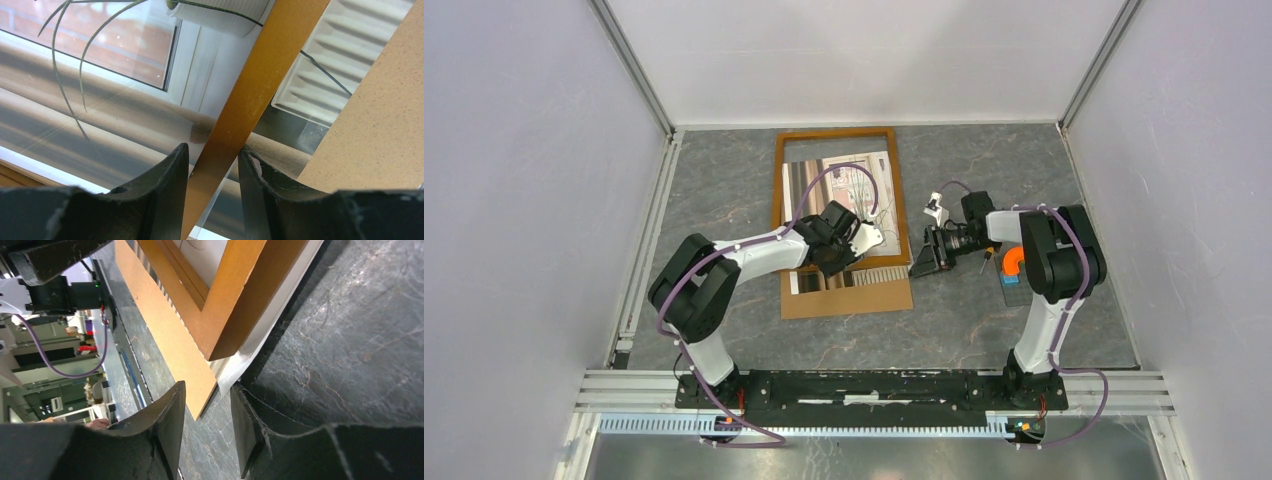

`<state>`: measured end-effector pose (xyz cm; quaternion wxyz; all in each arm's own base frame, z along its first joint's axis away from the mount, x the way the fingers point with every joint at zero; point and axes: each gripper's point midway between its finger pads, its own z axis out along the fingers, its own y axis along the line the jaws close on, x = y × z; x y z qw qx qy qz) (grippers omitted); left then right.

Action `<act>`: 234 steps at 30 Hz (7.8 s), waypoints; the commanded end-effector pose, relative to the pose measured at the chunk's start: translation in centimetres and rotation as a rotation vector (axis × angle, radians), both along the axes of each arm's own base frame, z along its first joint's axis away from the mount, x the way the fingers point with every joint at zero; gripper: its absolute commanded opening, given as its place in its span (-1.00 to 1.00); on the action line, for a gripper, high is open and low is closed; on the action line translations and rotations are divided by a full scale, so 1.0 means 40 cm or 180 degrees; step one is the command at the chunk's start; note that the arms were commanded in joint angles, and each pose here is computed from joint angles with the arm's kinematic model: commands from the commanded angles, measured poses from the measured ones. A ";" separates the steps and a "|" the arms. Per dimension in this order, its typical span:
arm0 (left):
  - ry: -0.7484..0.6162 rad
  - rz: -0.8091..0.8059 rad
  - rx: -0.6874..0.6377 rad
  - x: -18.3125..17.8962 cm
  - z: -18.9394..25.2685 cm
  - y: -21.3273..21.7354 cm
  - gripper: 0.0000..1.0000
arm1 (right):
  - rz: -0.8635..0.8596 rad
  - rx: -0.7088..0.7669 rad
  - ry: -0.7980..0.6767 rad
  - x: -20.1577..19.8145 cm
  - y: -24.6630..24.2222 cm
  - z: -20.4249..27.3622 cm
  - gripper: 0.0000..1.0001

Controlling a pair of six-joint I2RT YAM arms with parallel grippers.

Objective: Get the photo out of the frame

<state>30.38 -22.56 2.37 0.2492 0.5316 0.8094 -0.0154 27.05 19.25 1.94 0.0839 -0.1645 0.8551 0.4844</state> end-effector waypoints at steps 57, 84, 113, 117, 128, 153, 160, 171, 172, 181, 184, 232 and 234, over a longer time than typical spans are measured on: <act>0.0274 -0.0015 -0.0117 -0.071 -0.008 0.041 -0.03 | 0.0028 -0.0193 0.0170 -0.089 -0.047 -0.034 -0.28; 0.0216 -0.0164 -0.0417 -0.080 0.060 0.006 0.04 | 0.0070 0.0218 -0.0416 0.009 -0.008 0.114 -1.00; 0.0091 -0.1662 -0.0505 -0.200 0.067 -0.081 -0.88 | 0.0296 -0.0874 -0.1048 -0.052 -0.186 0.182 -1.00; -0.0029 -0.1918 -0.0462 -0.216 0.070 -0.106 -0.93 | 0.0053 -0.1329 -0.1213 -0.010 -0.242 0.182 -1.00; -0.0078 -0.1888 -0.0433 -0.195 0.049 -0.137 -0.51 | -0.0233 -0.1146 -0.2175 0.058 -0.225 0.397 -1.00; 0.0071 -0.2091 -0.0468 -0.214 0.059 -0.164 0.12 | -0.1614 -0.1447 -0.3857 0.155 -0.322 0.899 -1.00; -0.0048 -0.1052 -0.1098 -0.117 0.231 -0.184 0.99 | -0.1909 -0.0958 -0.4126 0.157 -0.293 1.039 -1.00; -0.0586 -0.0202 -0.1969 0.000 0.552 -0.205 1.00 | -0.2492 0.0064 -0.3931 0.203 -0.249 1.165 -1.00; -0.0573 -0.0171 -0.1997 0.003 0.565 -0.207 1.00 | -0.2514 0.0202 -0.3892 0.206 -0.241 1.171 -1.00; 0.0014 0.0844 -0.2592 0.114 0.606 -0.118 1.00 | -0.2651 0.1336 -0.3261 0.243 -0.174 1.198 -1.00; 0.0052 0.1153 -0.2602 0.148 0.581 -0.063 1.00 | -0.2546 0.1561 -0.2949 0.259 -0.116 1.163 -1.00; 0.0267 0.3108 -0.1986 0.098 0.283 0.408 1.00 | -0.1815 -0.0487 -0.1043 0.145 -0.097 0.217 -0.53; 0.0260 0.3110 -0.1998 0.100 0.279 0.407 1.00 | -0.1355 -0.0726 -0.1180 0.111 -0.114 0.206 0.08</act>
